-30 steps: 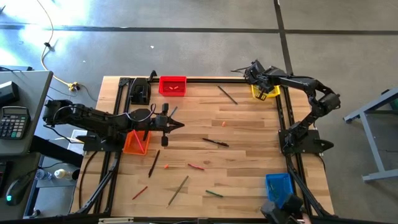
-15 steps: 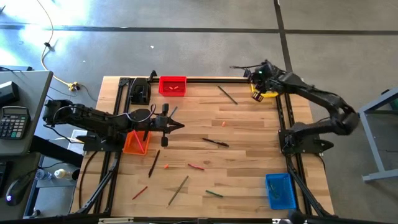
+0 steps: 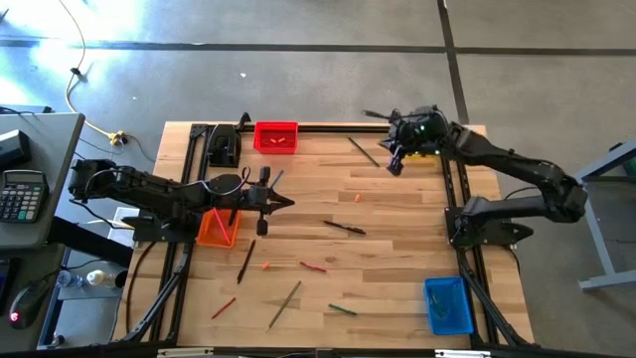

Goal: Sort crayons/erasers/pens/pencils in bins
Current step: Put the dark blue pencil into the orange basket

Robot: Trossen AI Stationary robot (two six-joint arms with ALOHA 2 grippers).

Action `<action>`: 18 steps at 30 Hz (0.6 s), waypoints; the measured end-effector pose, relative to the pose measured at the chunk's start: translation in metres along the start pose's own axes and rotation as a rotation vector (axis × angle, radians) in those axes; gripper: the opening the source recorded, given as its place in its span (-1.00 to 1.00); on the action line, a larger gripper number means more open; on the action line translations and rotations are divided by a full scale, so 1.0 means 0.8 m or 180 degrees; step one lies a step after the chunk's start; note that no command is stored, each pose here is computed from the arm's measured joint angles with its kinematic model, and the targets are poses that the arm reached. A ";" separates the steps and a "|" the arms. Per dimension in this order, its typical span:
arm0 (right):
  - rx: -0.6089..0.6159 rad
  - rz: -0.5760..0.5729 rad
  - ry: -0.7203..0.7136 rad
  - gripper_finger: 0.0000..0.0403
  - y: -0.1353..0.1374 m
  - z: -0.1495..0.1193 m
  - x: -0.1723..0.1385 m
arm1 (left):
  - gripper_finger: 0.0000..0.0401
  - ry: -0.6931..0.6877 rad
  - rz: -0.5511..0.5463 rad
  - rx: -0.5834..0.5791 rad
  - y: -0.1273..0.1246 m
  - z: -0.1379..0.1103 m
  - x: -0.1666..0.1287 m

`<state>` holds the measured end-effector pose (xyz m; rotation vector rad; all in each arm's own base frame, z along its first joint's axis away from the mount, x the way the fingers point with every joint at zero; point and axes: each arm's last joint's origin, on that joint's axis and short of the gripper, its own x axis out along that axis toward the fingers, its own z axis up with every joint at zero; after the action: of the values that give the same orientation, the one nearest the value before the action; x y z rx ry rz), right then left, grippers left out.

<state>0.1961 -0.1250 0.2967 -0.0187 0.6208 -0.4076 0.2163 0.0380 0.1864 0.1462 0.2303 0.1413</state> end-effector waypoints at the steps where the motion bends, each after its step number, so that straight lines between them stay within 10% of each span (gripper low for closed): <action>1: -0.0058 0.0014 -0.0101 -0.99 0.004 -0.002 0.004 | -1.00 0.0001 0.0000 0.0000 0.000 0.000 0.000; 18: -0.0262 0.0570 -0.2038 -1.00 0.070 -0.095 0.040 | -1.00 -0.0010 -0.0089 -0.0086 -0.001 0.000 0.000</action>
<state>0.1971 -0.0774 0.2093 -0.1647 0.0050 -0.1825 0.2165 0.0373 0.1865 0.1162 0.2272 0.1162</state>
